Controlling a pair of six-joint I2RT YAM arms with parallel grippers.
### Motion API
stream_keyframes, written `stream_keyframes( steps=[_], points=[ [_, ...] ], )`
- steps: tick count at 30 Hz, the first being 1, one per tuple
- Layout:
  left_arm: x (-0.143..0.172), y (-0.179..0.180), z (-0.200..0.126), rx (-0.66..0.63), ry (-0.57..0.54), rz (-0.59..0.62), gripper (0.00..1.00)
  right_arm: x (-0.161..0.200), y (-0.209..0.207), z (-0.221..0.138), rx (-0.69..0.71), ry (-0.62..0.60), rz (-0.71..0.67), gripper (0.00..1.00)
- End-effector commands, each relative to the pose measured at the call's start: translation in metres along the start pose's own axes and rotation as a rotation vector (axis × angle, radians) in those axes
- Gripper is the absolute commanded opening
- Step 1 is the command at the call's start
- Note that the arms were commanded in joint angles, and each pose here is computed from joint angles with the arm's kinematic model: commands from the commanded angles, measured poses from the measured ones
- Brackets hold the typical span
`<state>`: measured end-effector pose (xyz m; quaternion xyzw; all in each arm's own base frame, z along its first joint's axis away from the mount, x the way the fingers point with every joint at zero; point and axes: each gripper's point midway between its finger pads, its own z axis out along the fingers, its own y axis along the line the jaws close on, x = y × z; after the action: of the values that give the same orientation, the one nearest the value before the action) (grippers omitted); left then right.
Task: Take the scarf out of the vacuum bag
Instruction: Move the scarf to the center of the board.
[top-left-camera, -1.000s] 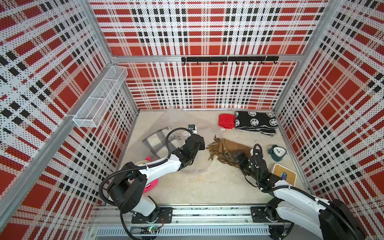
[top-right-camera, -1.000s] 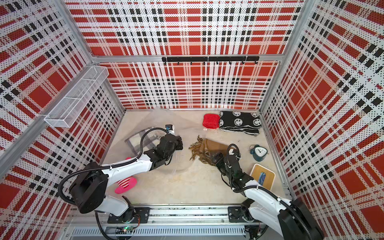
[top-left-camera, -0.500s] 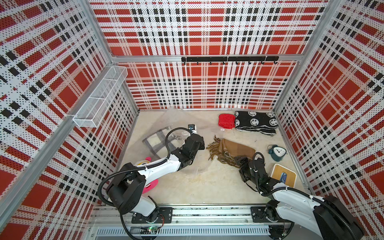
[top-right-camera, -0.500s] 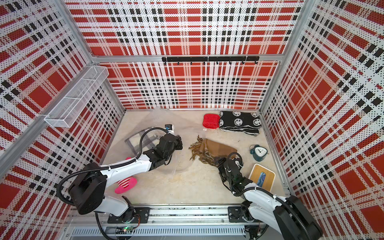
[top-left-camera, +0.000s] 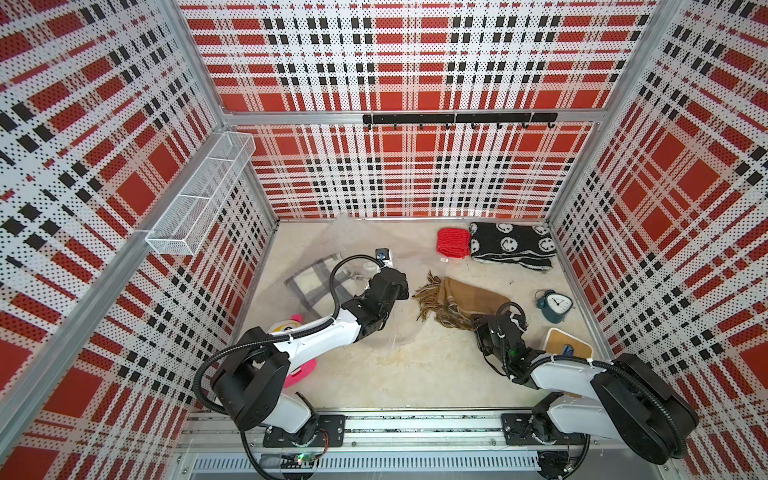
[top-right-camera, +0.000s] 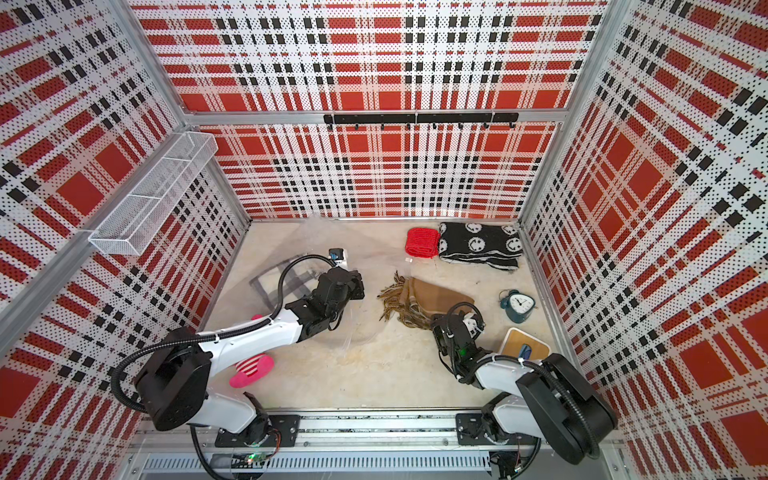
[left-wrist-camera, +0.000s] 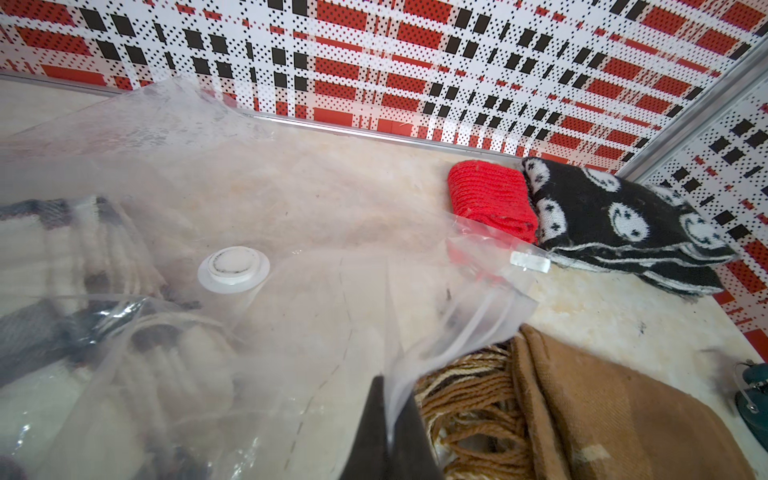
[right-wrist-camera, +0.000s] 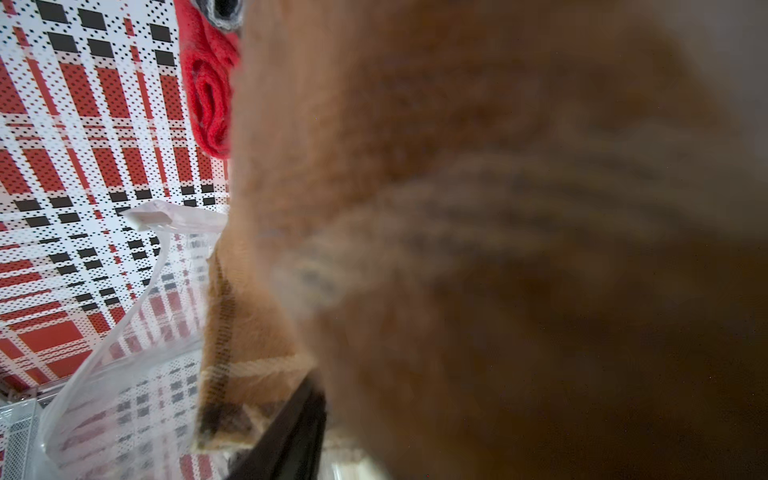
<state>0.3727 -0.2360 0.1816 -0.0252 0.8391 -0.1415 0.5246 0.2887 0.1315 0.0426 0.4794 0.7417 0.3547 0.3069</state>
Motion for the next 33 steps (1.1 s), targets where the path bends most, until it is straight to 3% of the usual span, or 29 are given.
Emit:
stream_keyframes(
  steps=[1, 3, 6, 11, 23, 33],
  points=[
    [-0.018, -0.003, -0.009, 0.003, -0.051, -0.007, 0.00, -0.009, 0.021, 0.007, -0.052, -0.054, 0.034, 0.49],
    [-0.019, -0.003, -0.010, 0.004, -0.053, -0.006, 0.00, -0.008, 0.022, 0.013, -0.053, -0.047, 0.040, 0.48],
    [-0.018, -0.002, -0.010, -0.001, -0.052, -0.003, 0.00, -0.004, 0.023, 0.023, -0.063, -0.022, 0.051, 0.33],
    [-0.019, -0.002, -0.010, -0.003, -0.055, -0.002, 0.00, -0.011, 0.012, 0.030, -0.079, -0.052, 0.048, 0.00],
    [-0.020, 0.000, -0.011, -0.010, -0.060, -0.007, 0.00, -0.071, -0.003, 0.013, -0.008, -0.186, 0.059, 0.00],
    [-0.022, 0.001, -0.013, -0.009, -0.064, -0.015, 0.00, -0.104, -0.002, 0.034, 0.071, -0.172, 0.045, 0.00]
  ],
)
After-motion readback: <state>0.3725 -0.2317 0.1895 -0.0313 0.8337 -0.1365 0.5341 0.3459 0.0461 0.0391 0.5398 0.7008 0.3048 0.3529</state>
